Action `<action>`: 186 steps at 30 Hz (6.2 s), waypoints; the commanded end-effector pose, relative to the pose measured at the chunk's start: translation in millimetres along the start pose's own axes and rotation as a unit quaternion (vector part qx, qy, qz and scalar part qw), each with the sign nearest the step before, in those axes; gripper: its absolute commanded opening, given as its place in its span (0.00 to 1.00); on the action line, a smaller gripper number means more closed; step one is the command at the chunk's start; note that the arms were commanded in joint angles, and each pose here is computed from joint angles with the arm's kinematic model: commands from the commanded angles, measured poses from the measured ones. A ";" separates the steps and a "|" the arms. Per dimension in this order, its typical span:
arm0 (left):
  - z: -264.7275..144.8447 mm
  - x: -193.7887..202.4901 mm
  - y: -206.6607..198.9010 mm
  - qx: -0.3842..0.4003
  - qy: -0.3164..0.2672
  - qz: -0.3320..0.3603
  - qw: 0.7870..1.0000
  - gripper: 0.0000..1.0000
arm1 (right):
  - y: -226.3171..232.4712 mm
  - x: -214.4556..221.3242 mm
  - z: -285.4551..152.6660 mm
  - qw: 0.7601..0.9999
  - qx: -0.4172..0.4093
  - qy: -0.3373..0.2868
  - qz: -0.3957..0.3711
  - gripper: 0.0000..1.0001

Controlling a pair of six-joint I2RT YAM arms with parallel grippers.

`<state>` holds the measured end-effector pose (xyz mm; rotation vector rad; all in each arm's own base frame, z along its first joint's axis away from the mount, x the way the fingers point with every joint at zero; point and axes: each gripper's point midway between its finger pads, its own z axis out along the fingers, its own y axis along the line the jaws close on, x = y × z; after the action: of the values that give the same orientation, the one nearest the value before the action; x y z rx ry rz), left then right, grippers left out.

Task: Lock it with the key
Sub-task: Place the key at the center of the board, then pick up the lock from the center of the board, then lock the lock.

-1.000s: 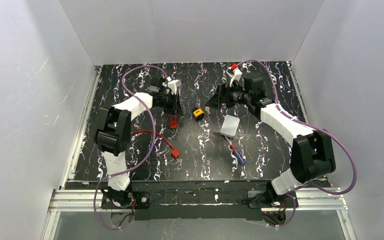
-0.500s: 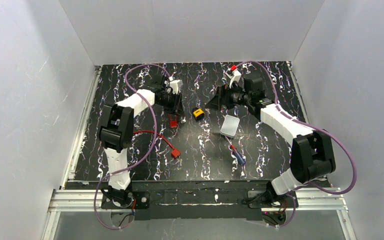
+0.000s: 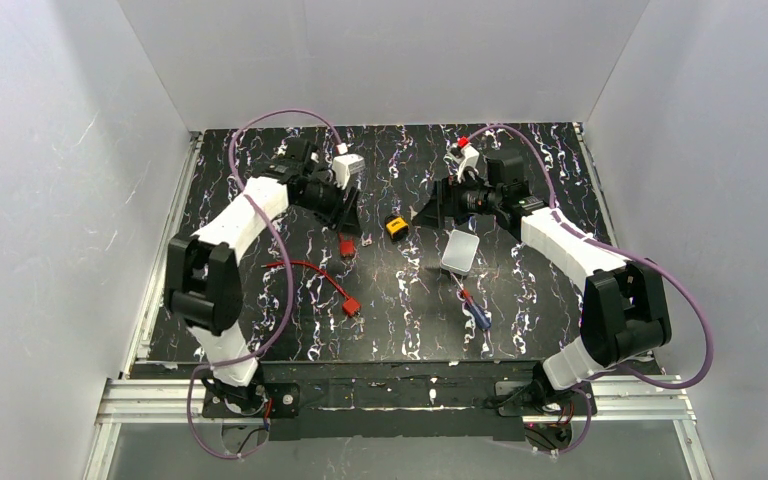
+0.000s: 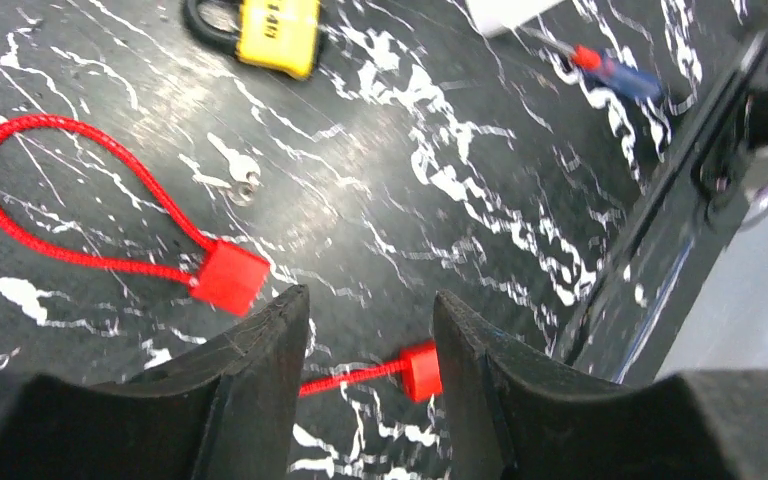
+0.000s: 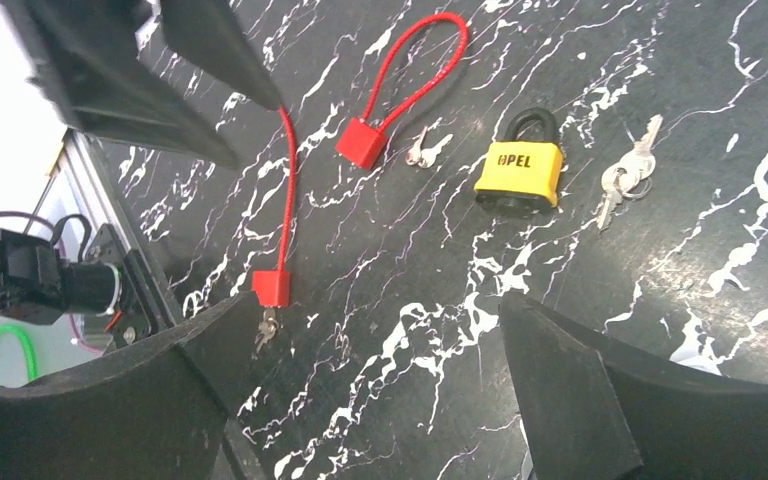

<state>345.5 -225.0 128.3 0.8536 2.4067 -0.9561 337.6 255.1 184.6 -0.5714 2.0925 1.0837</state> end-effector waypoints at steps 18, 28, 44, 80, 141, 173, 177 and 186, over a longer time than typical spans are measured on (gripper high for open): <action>-49.6 148.3 1.2 0.082 0.179 0.442 0.875 0.47 | 23.7 3.2 -9.9 0.998 -0.060 -0.004 -0.018 0.98; -12.1 138.6 15.1 0.100 0.213 0.534 0.812 0.46 | 20.0 6.6 -7.1 0.998 -0.059 -0.003 -0.020 1.00; 24.4 158.3 -4.8 0.105 0.255 0.594 0.756 0.04 | 13.2 20.3 1.7 0.998 -0.063 0.008 0.014 1.00; -68.0 57.4 -126.6 -0.029 0.082 0.674 0.734 0.00 | 166.2 120.8 27.0 0.924 -0.348 0.160 0.017 0.80; -170.3 42.6 -82.7 -0.047 -0.132 0.329 0.934 0.68 | 167.1 22.7 -29.1 0.928 -0.256 0.027 -0.268 0.01; -143.9 53.1 -42.6 -0.084 -0.083 0.388 0.914 0.35 | 185.2 30.8 -40.2 0.915 -0.291 0.042 -0.275 0.01; -139.8 55.6 -45.6 -0.074 -0.083 0.375 0.920 0.20 | 185.5 29.9 -39.2 0.915 -0.292 0.042 -0.277 0.01; -150.7 12.0 -117.5 0.063 -0.207 0.221 0.951 0.00 | 179.1 17.1 -20.0 0.927 -0.269 0.018 -0.261 0.01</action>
<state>245.4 -146.5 224.0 1.2584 1.7969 -0.6907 186.6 320.6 244.4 -1.3798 1.6209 1.3367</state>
